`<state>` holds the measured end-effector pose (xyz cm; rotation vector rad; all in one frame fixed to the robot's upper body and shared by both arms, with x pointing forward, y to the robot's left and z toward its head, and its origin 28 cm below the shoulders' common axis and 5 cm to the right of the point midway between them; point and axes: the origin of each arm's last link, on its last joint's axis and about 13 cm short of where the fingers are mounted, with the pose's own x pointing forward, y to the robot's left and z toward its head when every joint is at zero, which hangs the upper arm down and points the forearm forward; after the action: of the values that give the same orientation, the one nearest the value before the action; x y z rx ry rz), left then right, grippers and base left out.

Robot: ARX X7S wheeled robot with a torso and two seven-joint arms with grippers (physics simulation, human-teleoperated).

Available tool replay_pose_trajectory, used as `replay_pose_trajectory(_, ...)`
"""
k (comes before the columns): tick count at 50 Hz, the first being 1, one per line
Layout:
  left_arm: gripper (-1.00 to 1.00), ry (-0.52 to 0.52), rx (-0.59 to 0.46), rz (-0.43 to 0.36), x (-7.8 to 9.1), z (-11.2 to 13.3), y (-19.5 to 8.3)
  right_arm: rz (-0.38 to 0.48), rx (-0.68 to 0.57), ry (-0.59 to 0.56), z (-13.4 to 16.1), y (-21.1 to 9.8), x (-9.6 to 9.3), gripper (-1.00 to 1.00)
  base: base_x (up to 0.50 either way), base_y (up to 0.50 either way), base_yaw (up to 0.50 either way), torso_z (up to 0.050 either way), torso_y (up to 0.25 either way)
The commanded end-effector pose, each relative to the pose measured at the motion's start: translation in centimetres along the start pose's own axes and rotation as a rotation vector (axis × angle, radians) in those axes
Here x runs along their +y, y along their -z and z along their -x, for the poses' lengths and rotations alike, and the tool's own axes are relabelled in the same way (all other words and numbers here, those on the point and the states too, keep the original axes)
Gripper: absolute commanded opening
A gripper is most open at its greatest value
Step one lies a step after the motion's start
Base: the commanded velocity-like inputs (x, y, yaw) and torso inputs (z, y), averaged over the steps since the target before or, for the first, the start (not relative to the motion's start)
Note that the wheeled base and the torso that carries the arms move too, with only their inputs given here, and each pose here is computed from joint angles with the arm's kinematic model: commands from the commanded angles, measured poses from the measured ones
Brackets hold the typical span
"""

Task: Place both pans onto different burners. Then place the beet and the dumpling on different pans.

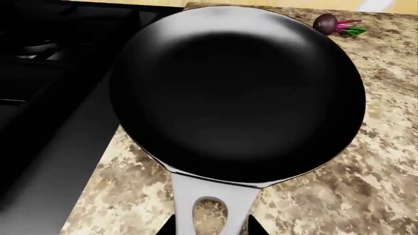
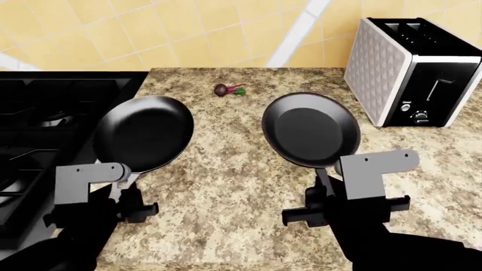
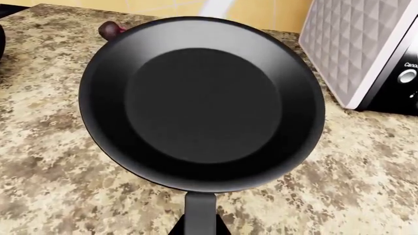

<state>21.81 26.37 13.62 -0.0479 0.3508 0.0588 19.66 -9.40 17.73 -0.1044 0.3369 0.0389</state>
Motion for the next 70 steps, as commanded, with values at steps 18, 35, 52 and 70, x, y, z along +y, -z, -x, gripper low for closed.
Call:
replay_pose_trajectory(18,-1.00,0.124,-0.243,-0.016,-1.1,5.3,-4.6,0.012,-0.095,0.058,0.5,-1.0,-0.5,-1.00,0.00,0.00,0.00,0.001,0.004)
replay_pose_trajectory(35,-1.00,0.136,-0.260,-0.020,-1.2,5.4,-4.2,0.029,-0.114,0.046,0.7,-0.8,-0.6,-1.00,-0.32,0.00,0.00,0.001,0.004)
replay_pose_trajectory(52,-1.00,0.128,-0.250,-0.011,-1.1,5.4,-4.6,0.028,-0.154,0.023,0.7,-0.7,-0.6,-1.00,-0.06,0.10,0.00,0.002,0.003)
replay_pose_trajectory(70,-1.00,0.128,-0.243,-0.009,-0.9,5.3,-4.4,0.020,-0.157,0.017,0.8,-0.7,-0.6,-1.00,0.00,0.50,0.00,0.001,0.004)
